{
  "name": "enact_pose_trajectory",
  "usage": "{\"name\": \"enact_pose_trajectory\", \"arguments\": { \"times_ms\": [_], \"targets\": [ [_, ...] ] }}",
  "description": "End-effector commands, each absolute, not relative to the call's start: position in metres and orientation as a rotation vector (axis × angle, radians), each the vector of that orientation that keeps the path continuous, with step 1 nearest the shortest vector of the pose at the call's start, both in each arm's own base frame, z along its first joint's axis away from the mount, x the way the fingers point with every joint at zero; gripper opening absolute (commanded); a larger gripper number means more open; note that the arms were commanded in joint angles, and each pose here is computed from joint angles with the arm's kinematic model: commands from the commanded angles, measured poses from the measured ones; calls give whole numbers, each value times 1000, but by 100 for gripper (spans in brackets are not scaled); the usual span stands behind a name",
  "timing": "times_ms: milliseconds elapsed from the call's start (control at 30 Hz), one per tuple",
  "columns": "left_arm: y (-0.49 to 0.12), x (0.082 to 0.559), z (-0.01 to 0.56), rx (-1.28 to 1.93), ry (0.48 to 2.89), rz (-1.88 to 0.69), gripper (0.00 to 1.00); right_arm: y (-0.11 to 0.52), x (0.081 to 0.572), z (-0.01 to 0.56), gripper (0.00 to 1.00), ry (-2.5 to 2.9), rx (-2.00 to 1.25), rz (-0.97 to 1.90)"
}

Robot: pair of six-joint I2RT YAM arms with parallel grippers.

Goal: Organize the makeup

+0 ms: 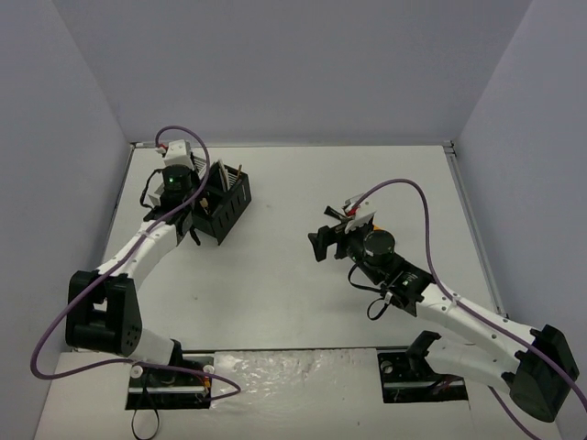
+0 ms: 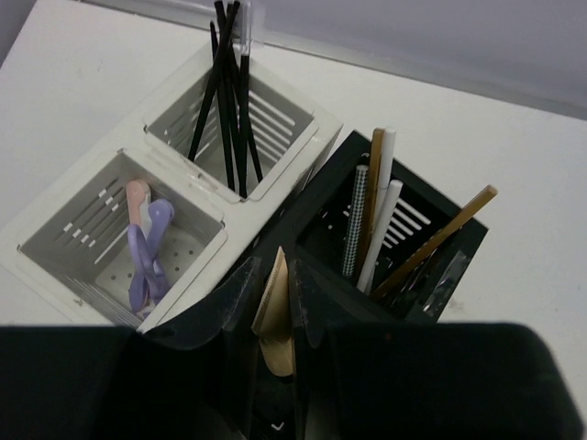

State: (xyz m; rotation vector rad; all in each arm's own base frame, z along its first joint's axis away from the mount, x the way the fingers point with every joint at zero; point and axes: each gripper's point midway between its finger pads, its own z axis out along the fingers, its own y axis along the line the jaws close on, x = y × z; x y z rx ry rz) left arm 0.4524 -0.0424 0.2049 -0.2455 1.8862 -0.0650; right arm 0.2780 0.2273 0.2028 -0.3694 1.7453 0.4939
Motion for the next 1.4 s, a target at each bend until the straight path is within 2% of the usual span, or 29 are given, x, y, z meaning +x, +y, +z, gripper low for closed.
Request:
{"name": "enact_pose_trajectory", "arguments": {
  "times_ms": [0, 267, 433, 633, 800, 900, 1033, 1100, 1367],
  "targets": [
    [-30, 463, 252, -302, 1658, -55, 2, 217, 285, 224, 100, 1675, -296, 502],
    [-20, 462, 223, -342, 1679, -1, 3, 209, 287, 218, 100, 1696, -274, 489],
    [-15, 459, 206, -376, 1693, 18, 14, 204, 288, 213, 100, 1716, -267, 463],
    [-12, 455, 200, -410, 1705, 24, 39, 202, 295, 204, 100, 1767, -249, 423],
    [-12, 453, 198, -427, 1715, 17, 52, 201, 300, 202, 100, 1784, -241, 413],
    [-11, 449, 207, -444, 1703, 14, 70, 196, 307, 200, 100, 1808, -228, 375],
    [-7, 435, 262, -488, 1633, -21, 95, 180, 328, 184, 100, 1914, -225, 287],
    [-8, 424, 287, -486, 1642, -37, 97, 174, 345, 173, 100, 1970, -231, 256],
    [-35, 368, 325, -320, 1832, -161, 97, 159, 394, 120, 96, 2181, -286, 253]
  ]
}}
